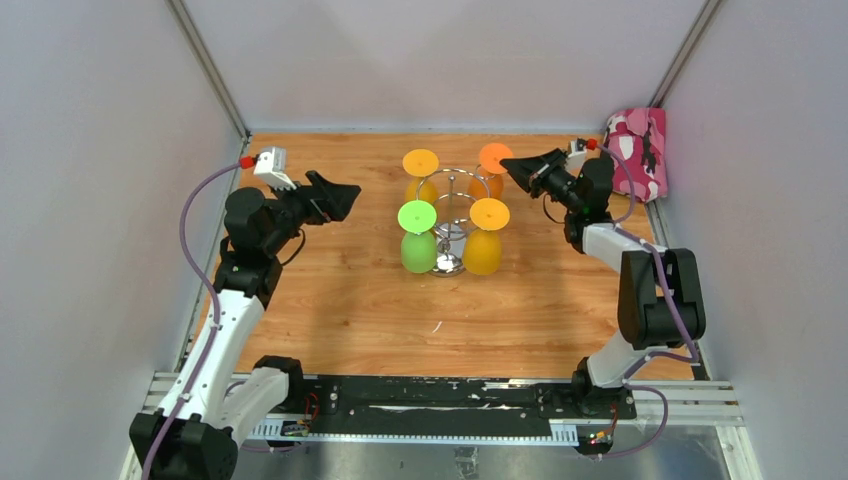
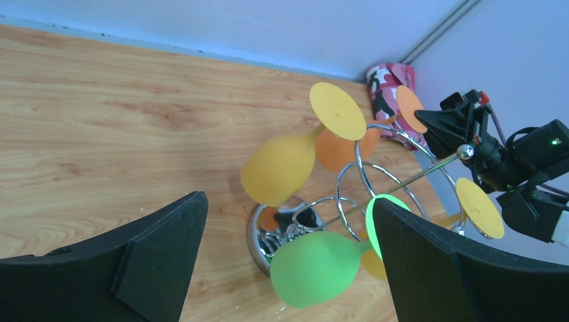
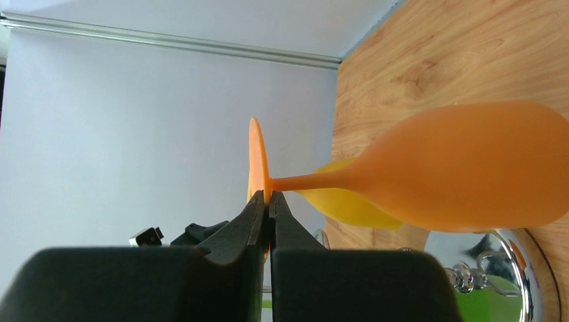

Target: Take the wine glass off the wine glass rack

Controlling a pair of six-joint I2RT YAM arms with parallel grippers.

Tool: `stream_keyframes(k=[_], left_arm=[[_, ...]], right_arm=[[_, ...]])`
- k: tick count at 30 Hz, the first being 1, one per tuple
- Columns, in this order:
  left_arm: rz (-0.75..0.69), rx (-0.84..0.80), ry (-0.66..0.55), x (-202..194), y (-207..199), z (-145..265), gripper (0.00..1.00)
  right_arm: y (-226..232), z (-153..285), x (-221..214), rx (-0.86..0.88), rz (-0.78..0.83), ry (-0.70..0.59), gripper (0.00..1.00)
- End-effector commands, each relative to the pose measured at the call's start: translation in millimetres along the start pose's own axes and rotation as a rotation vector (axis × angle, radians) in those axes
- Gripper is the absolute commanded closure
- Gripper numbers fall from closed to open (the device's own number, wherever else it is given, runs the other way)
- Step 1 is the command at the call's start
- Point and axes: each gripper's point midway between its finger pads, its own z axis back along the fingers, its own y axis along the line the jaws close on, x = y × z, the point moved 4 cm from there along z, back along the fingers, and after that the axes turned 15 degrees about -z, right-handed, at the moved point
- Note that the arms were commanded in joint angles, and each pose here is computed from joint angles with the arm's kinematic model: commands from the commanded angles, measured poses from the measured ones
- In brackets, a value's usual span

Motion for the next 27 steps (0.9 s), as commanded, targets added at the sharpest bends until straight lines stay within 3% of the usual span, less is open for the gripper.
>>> stream_keyframes(k=[1,19,27], left_arm=[[-0.023,0.016,-0.014,9.4,0.1,5.4,0.0],[-0.044,0.025,-0.008,8.7,-0.4,11.7,0.0],[-0.037,0.022,-0.029,12.8,-2.7,14.3,0.0]], right_arm=[[2.4,8.7,-1.4,-0.041,-0.017,-0.011,1.0],[41.4,9.5,3.2,0.036,0.037,-0.059,1.0],[49.8,13.7,25.6,-0.008,0.126,-0.167,1.0]])
